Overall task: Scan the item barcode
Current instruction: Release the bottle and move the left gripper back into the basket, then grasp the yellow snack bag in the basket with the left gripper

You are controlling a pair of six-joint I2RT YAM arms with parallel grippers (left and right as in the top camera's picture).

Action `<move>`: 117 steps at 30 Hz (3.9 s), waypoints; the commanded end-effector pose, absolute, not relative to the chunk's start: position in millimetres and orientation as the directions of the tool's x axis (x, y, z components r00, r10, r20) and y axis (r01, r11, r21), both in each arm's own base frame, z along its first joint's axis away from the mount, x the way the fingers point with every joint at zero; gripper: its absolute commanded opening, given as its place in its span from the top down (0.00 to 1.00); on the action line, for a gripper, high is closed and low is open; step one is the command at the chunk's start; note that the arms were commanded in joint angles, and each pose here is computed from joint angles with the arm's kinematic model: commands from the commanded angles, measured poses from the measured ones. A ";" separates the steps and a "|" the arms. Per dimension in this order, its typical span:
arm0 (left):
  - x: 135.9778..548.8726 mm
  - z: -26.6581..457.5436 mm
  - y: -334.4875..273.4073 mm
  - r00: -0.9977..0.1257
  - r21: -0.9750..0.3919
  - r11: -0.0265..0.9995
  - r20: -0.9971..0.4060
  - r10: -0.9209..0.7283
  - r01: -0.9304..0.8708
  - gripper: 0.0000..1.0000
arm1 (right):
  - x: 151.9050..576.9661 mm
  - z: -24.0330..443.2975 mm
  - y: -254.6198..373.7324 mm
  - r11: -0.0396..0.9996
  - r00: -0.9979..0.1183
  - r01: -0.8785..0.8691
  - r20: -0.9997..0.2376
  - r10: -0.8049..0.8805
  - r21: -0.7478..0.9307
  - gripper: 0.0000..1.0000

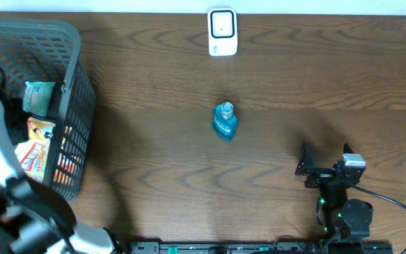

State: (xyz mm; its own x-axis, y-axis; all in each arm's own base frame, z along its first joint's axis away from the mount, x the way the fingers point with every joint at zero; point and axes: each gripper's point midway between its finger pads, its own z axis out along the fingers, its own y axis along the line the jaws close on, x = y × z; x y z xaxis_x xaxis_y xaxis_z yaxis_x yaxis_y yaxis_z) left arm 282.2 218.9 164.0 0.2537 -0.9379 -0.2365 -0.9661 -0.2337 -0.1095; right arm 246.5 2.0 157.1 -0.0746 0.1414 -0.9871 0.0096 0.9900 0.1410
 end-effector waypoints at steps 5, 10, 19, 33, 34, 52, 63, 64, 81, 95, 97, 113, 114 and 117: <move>272.6 231.8 214.7 0.258 -0.286 -0.170 -0.310 -0.915 -0.943 0.92 | 246.3 157.0 -0.4 0.992 -0.071 0.020 -0.989 0.128 0.127 0.01; 269.3 214.7 214.6 0.343 -0.265 -0.272 -0.276 -0.898 -0.925 0.02 | 246.3 157.0 -0.4 0.992 -0.071 0.020 -0.989 0.128 0.127 0.01; 266.2 127.9 212.5 0.487 -0.119 -0.472 -0.212 -0.848 -0.874 0.02 | 246.3 157.0 -0.4 0.992 -0.071 0.020 -0.989 0.128 0.127 0.01; 276.7 43.9 222.4 0.478 -0.099 -0.468 -0.223 -0.850 -0.878 0.02 | 246.3 157.0 -0.4 0.992 -0.071 0.020 -0.989 0.128 0.127 0.01; 276.1 40.1 225.3 0.477 -0.092 -0.469 -0.237 -0.846 -0.878 0.02 | 246.3 156.9 -0.4 0.992 -0.072 0.020 -0.989 0.128 0.126 0.01; 286.4 -4.8 214.0 0.157 0.051 -0.170 -0.205 -0.966 -0.984 0.93 | 246.3 156.9 -0.4 0.992 -0.072 0.020 -0.989 0.128 0.126 0.01; 315.1 158.9 220.9 0.169 -0.367 -0.034 -0.343 -0.924 -0.930 0.93 | 246.3 157.0 -0.4 0.992 -0.071 0.020 -0.989 0.128 0.127 0.01; 314.5 174.3 218.1 0.172 -0.404 -0.017 -0.350 -0.921 -0.915 0.93 | 246.3 156.9 -0.4 0.992 -0.072 0.020 -0.989 0.128 0.126 0.01; 297.2 401.4 62.2 -0.101 -0.691 0.670 -0.671 -0.734 -0.272 0.93 | 246.3 157.0 -0.4 0.992 -0.071 0.020 -0.989 0.128 0.127 0.01; 305.7 359.9 -167.6 -0.543 -0.422 0.828 -0.821 -0.177 0.370 0.93 | 246.3 156.9 -0.4 0.992 -0.072 0.020 -0.989 0.128 0.126 0.01; 308.5 347.6 -195.5 -0.550 -0.381 0.814 -0.830 -0.091 0.440 0.93 | 246.3 156.9 -0.4 0.992 -0.072 0.020 -0.989 0.128 0.126 0.01; 339.9 197.2 -353.1 -0.494 -0.162 0.659 -0.793 0.356 0.735 0.93 | 246.3 156.9 -0.4 0.992 -0.072 0.020 -0.989 0.128 0.126 0.01; 339.8 188.8 -360.0 -0.490 -0.158 0.650 -0.790 0.368 0.743 0.93 | 246.3 156.9 -0.4 0.992 -0.072 0.020 -0.989 0.128 0.126 0.01; 334.2 172.3 -377.3 -0.477 -0.152 0.623 -0.785 0.396 0.767 0.93 | 246.3 157.0 -0.4 0.992 -0.071 0.020 -0.989 0.128 0.127 0.01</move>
